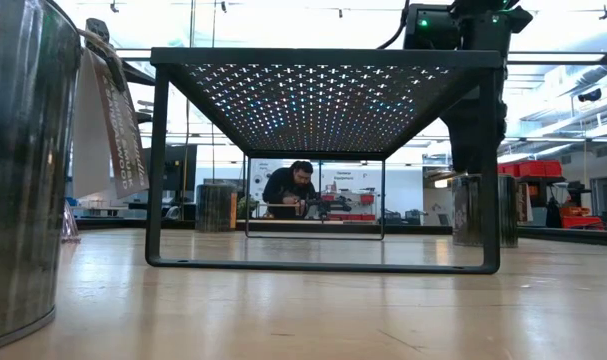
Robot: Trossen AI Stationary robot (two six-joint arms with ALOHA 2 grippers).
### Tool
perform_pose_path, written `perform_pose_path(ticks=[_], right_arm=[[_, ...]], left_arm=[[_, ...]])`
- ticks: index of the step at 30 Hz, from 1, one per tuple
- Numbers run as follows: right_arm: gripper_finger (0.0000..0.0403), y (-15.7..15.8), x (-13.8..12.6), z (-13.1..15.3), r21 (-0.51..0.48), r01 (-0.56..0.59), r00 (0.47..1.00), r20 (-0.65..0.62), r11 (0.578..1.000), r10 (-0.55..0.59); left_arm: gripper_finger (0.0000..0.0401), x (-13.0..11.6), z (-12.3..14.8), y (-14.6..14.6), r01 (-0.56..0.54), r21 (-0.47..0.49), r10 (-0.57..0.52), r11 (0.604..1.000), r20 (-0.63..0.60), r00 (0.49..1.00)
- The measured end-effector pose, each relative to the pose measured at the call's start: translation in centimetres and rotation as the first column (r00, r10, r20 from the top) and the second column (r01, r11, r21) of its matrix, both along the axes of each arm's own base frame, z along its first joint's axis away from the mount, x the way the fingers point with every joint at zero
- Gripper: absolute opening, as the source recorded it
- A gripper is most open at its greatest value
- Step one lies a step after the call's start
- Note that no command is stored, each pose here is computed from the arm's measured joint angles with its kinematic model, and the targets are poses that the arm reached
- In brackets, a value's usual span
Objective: Pick & Place candle stick holders
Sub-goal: Put the middle right silver scented candle on the shelf
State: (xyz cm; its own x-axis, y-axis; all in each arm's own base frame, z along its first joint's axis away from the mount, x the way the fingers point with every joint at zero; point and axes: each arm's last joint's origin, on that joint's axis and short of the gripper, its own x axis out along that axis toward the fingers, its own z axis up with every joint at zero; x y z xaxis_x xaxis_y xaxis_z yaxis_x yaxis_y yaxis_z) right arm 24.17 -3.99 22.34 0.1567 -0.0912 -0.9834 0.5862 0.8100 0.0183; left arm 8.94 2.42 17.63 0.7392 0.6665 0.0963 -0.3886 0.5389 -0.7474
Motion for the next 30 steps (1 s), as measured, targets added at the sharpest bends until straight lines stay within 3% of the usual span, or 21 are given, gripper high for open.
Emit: perform_pose_path(ticks=[15,21,30], right_arm=[[0.04,-0.02,-0.42,-0.05,-0.038,-0.14,0.988,-0.066,0.989,0.137],[0.04,-0.15,-0.52,-0.04,-0.081,-0.1,0.992,-0.081,0.992,0.093],[0.04,-0.03,-0.63,-0.05,-0.069,-0.103,0.991,-0.09,0.992,0.096]], left_arm=[[0.0287,0.0,0.0,0.0,0.0,0.0,0.0,1.0,0.0,1.0],[0.0287,0.0,0.0,0.0,0.0,0.0,0.0,1.0,0.0,1.0],[0.0287,0.0,0.0,0.0,0.0,0.0,0.0,1.0,0.0,1.0]])
